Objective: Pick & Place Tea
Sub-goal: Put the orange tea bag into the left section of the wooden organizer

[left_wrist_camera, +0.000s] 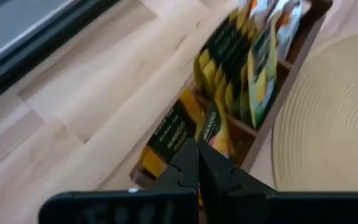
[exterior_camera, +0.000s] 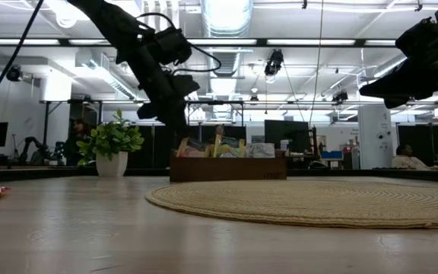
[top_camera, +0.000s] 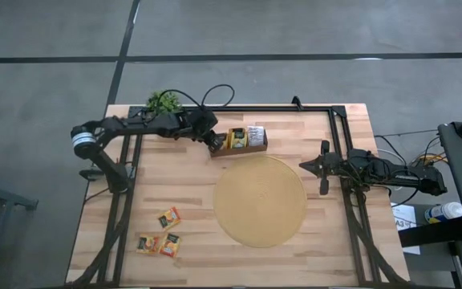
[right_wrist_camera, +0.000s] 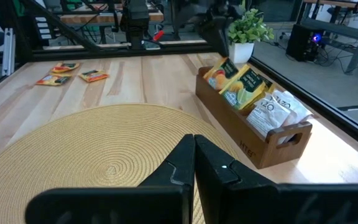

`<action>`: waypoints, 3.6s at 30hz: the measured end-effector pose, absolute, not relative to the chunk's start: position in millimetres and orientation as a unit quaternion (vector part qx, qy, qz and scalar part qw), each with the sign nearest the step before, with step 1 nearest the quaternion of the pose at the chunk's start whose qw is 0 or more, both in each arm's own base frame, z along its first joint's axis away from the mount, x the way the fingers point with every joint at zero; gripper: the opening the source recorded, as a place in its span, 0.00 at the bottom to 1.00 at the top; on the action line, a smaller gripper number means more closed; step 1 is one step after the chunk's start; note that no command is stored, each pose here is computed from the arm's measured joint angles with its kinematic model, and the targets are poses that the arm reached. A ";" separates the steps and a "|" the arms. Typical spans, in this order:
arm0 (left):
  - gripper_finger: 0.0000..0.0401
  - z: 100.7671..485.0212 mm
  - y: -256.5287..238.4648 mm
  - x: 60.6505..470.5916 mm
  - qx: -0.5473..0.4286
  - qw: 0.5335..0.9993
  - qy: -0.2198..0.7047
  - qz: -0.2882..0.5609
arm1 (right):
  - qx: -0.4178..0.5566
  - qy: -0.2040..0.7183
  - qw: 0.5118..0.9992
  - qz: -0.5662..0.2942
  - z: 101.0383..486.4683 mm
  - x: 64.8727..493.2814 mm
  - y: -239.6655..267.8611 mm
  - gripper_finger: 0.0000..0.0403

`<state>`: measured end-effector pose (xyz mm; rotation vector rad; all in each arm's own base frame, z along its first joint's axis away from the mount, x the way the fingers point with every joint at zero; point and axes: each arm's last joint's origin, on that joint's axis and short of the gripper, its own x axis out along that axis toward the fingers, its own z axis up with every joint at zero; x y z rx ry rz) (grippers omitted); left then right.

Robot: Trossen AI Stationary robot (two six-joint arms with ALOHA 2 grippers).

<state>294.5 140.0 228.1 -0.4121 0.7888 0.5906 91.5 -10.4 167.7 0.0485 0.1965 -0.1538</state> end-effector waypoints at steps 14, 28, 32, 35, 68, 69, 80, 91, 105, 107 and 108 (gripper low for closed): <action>0.00 198.8 131.9 281.7 -0.229 0.841 0.413 0.265 | 0.024 0.098 0.992 -0.077 167.7 91.4 -10.4 0.02; 0.18 239.2 137.6 296.2 -0.201 0.870 0.380 0.241 | 0.024 0.098 0.992 -0.077 167.8 91.4 -10.4 0.02; 0.24 245.4 135.9 293.1 -0.191 0.865 0.402 0.230 | 0.024 0.098 0.992 -0.077 167.7 91.4 -10.4 0.02; 0.30 251.0 132.5 288.0 -0.199 0.863 0.412 0.213 | 0.024 0.098 0.992 -0.077 167.8 91.4 -10.4 0.02; 0.55 293.1 12.6 214.0 -0.474 0.664 0.480 0.322 | 0.024 0.098 0.992 -0.077 167.8 91.4 -10.4 0.02; 0.55 291.8 8.1 212.3 -0.477 0.658 0.481 0.329 | 0.024 0.098 0.992 -0.077 167.8 91.4 -10.4 0.02; 0.55 272.6 -50.2 197.9 -0.499 0.619 0.512 0.325 | 0.024 0.098 0.992 -0.077 167.7 91.5 -10.4 0.02; 0.55 268.4 -97.2 191.4 -0.389 0.702 0.571 0.171 | 0.024 0.098 0.992 -0.077 167.7 91.5 -10.4 0.02; 0.55 228.0 -108.0 199.5 -0.179 0.739 0.643 -0.096 | 0.024 0.098 0.992 -0.077 167.7 91.5 -10.4 0.02; 0.55 217.6 -107.8 197.7 -0.170 0.737 0.645 -0.113 | 0.024 0.098 0.992 -0.077 167.7 91.5 -10.4 0.02; 0.55 212.4 -107.8 196.8 -0.170 0.735 0.645 -0.123 | 0.024 0.098 0.992 -0.077 167.7 91.5 -10.4 0.02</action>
